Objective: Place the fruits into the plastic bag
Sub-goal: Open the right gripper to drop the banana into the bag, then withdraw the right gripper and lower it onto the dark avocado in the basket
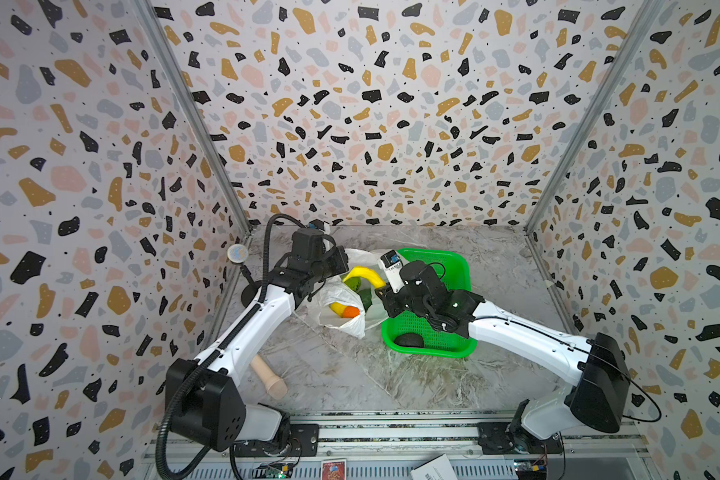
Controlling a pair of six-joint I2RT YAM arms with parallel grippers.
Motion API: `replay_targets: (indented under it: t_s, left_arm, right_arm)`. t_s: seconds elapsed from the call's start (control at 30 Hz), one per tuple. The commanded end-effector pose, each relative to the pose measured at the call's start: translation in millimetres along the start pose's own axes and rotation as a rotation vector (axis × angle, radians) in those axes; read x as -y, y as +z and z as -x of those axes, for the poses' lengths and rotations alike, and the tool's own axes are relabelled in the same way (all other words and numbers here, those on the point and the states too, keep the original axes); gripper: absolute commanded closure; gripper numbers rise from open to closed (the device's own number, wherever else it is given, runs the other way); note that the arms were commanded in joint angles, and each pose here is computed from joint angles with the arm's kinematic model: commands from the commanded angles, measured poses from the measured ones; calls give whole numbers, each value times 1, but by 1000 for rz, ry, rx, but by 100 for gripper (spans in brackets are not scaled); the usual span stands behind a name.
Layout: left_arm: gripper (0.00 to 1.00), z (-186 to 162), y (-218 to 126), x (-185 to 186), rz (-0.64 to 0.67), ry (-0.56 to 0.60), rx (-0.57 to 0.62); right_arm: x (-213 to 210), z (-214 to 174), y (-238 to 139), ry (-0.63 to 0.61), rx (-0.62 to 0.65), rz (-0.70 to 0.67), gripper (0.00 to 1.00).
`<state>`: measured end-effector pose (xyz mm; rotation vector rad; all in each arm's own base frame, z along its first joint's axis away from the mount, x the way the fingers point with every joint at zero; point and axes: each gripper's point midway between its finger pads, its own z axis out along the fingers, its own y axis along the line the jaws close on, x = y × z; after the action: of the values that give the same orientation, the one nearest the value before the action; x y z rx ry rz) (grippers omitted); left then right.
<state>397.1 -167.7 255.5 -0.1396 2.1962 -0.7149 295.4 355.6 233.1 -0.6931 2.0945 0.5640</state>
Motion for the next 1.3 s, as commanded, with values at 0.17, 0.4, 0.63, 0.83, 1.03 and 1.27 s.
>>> replay_targets:
  t_s: [0.17,0.4,0.63,0.83,1.03,1.27]
  left_arm:
    - [100,11,-11,11,-31,26,44]
    - [100,10,-12,12,-35,24,43]
    - [100,10,-10,12,-33,23,41]
    - [100,10,-8,11,-29,23,38]
    - [100,11,-7,12,-34,24,36]
    - [100,11,-5,12,-33,25,34]
  right_arm:
    - [8,4,1,45,-31,-7,63]
    - [1,15,-5,39,19,22,39]
    - [3,51,-49,27,204,26,38]
    - [41,99,-152,74,550,-117,35]
    - [149,68,-220,343,669,-454,28]
    - [200,-22,-156,541,323,-344,26]
